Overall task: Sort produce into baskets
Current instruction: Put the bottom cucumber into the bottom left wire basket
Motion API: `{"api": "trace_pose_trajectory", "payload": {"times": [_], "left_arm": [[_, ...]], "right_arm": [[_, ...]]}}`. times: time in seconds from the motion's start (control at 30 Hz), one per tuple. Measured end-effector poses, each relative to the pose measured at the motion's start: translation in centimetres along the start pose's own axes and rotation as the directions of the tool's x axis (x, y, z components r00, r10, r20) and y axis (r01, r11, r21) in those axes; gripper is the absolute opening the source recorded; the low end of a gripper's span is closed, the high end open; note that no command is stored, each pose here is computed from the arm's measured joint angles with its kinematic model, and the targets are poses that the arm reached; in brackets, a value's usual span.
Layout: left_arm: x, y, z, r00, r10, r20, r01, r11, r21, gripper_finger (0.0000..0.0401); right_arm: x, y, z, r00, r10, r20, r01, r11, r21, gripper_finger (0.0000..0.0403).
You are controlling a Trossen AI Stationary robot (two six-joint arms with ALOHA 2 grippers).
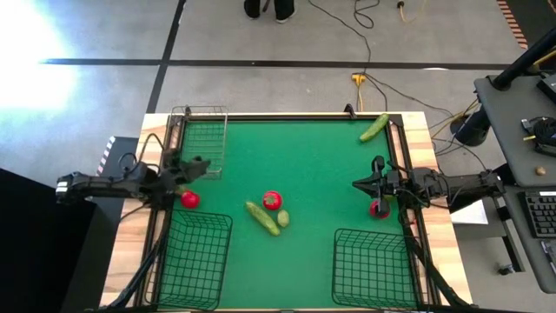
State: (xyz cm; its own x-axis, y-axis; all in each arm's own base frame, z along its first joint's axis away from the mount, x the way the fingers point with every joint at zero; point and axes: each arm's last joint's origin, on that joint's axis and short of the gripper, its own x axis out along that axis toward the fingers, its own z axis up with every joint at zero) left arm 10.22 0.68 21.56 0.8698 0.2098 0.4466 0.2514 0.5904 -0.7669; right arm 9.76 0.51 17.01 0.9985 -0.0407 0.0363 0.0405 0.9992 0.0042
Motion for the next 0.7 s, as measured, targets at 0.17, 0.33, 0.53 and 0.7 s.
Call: {"api": "trace_pose_trajectory", "payload": {"times": [0.17,0.33,0.53,0.7], "left_arm": [[0.8,0.3,-0.1,0.994,0.047,0.095,-0.046,0.999,-0.008,0.0013],[2.9,0.1,-0.2,0.985,0.128,0.116,-0.129,0.992,0.004,0.0013],[9.8,-2.4,-0.1,0.972,0.228,0.046,-0.232,0.938,0.258,0.0013],[15.1,-3.1,-0.4,0.831,0.542,-0.128,-0.417,0.758,0.502,0.0020]], "right_arm": [[0.0,0.0,0.0,1.000,0.000,0.000,0.000,1.000,0.000,0.0018],[0.0,0.0,0.0,1.000,0.000,0.000,0.000,1.000,0.000,0.0018],[0.0,0.0,0.0,1.000,0.000,-0.001,0.000,1.000,0.000,0.0018],[0.0,0.0,0.0,1.000,0.000,0.000,0.000,1.000,0.000,0.0018]]}}
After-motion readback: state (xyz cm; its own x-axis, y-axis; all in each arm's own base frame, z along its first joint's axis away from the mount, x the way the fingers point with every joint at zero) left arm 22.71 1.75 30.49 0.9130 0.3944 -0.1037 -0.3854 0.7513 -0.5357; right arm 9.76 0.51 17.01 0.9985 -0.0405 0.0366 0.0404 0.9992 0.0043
